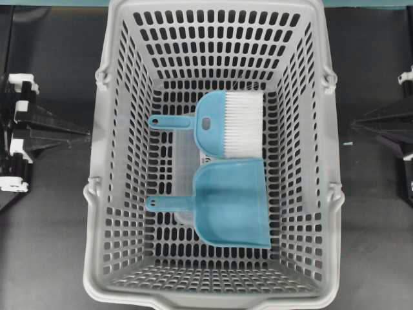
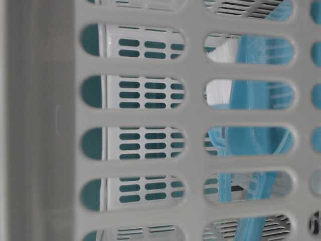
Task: Pick up the dustpan from the shopping basket with the left arm.
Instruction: 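Move the left gripper over the teal dustpan handle in the basket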
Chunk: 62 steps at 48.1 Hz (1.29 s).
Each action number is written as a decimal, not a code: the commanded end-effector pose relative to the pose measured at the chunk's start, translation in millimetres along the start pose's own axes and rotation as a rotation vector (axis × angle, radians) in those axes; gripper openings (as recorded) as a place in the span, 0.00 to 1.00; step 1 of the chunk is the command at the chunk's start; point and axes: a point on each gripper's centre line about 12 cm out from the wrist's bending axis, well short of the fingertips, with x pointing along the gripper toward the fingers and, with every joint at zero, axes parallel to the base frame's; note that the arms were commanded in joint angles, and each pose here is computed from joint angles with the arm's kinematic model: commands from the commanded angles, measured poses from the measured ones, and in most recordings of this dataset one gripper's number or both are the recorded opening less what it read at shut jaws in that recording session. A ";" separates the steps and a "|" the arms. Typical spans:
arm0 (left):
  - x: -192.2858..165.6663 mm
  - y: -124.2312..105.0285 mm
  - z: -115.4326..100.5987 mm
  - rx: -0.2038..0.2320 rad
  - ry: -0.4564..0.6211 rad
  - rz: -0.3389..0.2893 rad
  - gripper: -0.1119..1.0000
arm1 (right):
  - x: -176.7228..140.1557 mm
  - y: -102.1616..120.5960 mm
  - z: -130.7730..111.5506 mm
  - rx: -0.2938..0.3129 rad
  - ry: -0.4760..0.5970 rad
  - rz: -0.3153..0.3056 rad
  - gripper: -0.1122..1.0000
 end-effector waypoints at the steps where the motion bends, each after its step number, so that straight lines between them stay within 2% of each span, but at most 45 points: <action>1: 4.6 -3.6 24.4 0.012 -0.026 -0.022 0.15 | 2.4 1.1 5.7 0.014 -0.017 0.005 0.11; 9: 9.5 -4.6 42.2 -0.034 0.088 -0.022 0.11 | -0.5 0.8 8.0 0.034 -0.017 0.003 0.10; 18: 22.0 -8.1 67.6 -0.025 0.187 -0.032 0.11 | -6.9 0.6 8.0 0.035 0.022 0.002 0.10; 28: 59.2 -15.5 88.9 -0.018 0.342 -0.050 0.11 | -12.1 -0.4 10.1 0.035 0.055 -0.003 0.10; 40: 113.6 -25.2 91.2 0.002 0.677 -0.054 0.11 | -14.2 -0.6 10.5 0.035 0.064 -0.005 0.10; 48: 147.2 -33.1 77.8 0.005 0.852 -0.053 0.14 | -14.4 -0.3 10.8 0.034 0.063 -0.003 0.10; 51: 157.8 -35.8 72.9 0.004 0.899 -0.051 0.19 | -14.7 -0.3 11.1 0.034 0.061 -0.003 0.10; 53: 164.8 -38.8 68.3 0.006 0.932 -0.054 0.27 | -14.9 -0.3 11.4 0.034 0.060 -0.003 0.10; 62: 195.2 -57.8 40.8 -0.010 1.037 -0.060 0.74 | -15.7 -0.3 11.6 0.034 0.057 -0.003 0.10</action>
